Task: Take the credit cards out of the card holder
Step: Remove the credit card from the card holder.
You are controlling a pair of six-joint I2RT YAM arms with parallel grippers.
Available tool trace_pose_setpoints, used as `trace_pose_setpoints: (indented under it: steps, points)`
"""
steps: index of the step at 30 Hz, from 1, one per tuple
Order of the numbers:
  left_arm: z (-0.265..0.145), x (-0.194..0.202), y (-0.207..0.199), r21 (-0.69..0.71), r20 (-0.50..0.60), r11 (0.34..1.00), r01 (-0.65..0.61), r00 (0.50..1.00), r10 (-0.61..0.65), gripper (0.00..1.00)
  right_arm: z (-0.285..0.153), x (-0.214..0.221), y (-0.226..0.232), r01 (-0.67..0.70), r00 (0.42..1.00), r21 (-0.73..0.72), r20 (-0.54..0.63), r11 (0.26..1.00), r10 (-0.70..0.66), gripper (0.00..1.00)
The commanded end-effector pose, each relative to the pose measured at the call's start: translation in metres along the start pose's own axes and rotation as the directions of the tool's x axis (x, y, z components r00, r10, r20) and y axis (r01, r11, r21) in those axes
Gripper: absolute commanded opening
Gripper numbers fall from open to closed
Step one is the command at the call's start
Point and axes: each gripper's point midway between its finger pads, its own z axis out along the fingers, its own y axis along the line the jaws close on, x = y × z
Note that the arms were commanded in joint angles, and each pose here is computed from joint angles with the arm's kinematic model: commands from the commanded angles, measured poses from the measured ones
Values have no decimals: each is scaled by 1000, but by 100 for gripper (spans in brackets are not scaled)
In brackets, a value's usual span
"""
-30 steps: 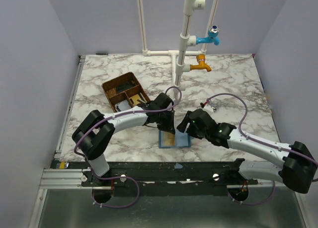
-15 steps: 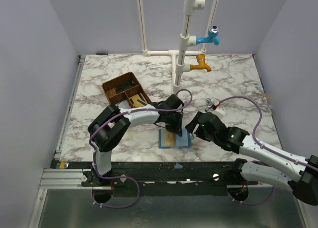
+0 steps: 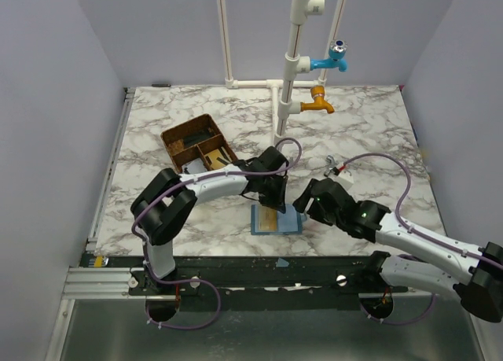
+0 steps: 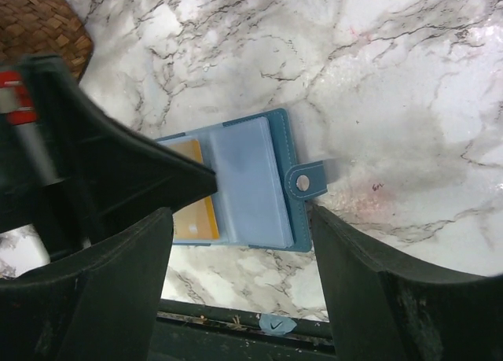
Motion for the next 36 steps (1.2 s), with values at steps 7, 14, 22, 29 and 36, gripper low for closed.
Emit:
trace_pose_setpoints:
  steps: [7, 14, 22, 29, 36]
  points:
    - [-65, -12, 18, -43, 158, 999, 9, 987, -2, 0, 7, 3, 36, 85, 995, -109, -47, 990, -90, 74]
    - [-76, 0, 46, -76, 179, 995, 58, 983, -44, 0, 22, 21, 60, 113, 983, -183, -126, 977, -137, 73]
    - [-67, 10, 60, -74, 158, 994, 78, 985, -66, 0, 45, 53, 74, 93, 956, -220, -252, 971, -149, 71]
    - [-53, 16, 63, -53, 128, 995, 84, 989, -77, 0, 59, 64, 66, 79, 950, -191, -283, 978, -132, 63]
    - [-46, 19, 64, -46, 102, 995, 86, 992, -81, 0, 65, 68, 57, 85, 951, -164, -281, 983, -129, 63]
